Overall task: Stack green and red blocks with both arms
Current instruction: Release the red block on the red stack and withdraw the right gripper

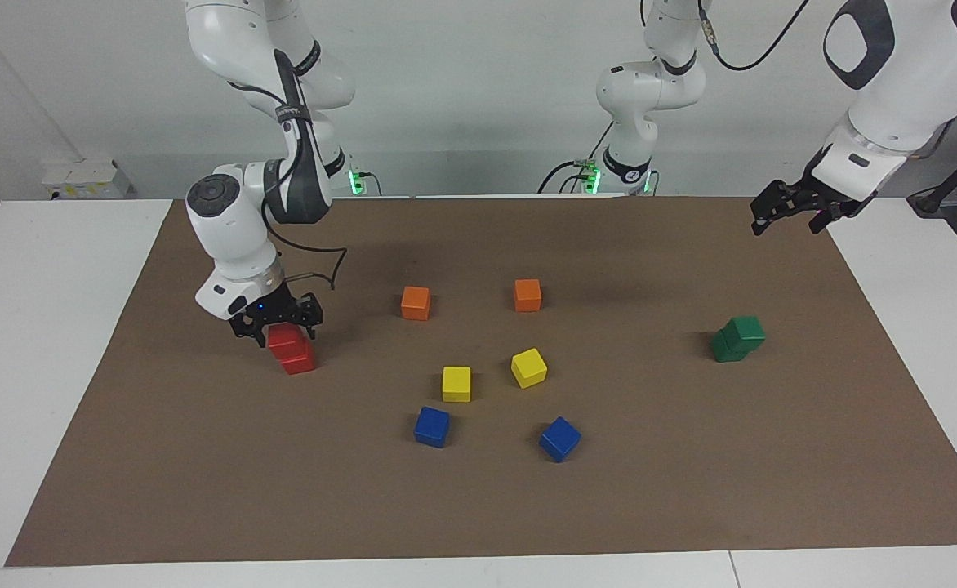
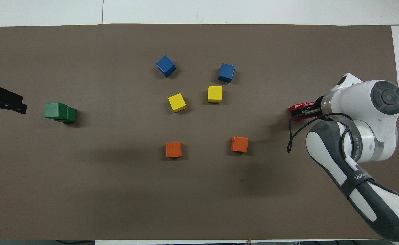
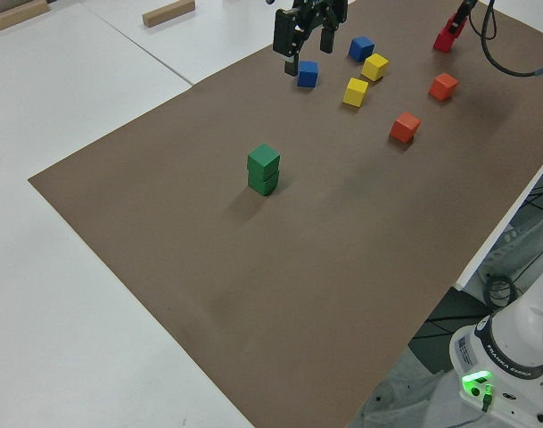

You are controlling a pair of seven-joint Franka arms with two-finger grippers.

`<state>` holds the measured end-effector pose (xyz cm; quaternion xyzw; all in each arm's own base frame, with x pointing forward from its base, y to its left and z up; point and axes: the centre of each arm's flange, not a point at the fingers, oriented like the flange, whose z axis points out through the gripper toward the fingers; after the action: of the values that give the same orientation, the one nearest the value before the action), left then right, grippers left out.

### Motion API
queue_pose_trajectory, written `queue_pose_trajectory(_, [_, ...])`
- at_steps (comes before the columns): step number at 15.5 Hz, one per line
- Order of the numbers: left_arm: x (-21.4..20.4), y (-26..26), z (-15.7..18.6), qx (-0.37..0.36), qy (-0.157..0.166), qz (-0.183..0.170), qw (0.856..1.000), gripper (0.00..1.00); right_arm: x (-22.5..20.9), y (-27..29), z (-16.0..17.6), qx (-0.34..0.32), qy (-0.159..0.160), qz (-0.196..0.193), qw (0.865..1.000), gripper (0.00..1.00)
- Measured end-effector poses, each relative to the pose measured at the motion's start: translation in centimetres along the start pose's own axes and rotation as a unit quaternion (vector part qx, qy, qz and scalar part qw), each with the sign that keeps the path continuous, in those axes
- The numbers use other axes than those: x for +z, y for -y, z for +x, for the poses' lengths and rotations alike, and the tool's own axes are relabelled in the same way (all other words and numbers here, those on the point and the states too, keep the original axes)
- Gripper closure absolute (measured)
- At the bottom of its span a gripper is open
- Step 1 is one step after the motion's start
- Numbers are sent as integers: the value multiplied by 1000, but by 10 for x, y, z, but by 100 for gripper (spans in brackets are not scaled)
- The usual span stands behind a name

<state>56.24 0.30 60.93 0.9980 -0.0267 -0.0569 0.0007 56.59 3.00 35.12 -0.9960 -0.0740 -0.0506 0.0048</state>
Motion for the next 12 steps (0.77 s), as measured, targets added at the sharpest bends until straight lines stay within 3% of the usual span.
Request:
queue_pose_trajectory(7, [7,1,-9,-2,11,0,1000,0,-80,0,36,39,-13,0,999,0])
queue_pose_trajectory(12, [9,0,-18,-2,11,0,1000,0,-150,-18,39,54,-64,-6,996,0])
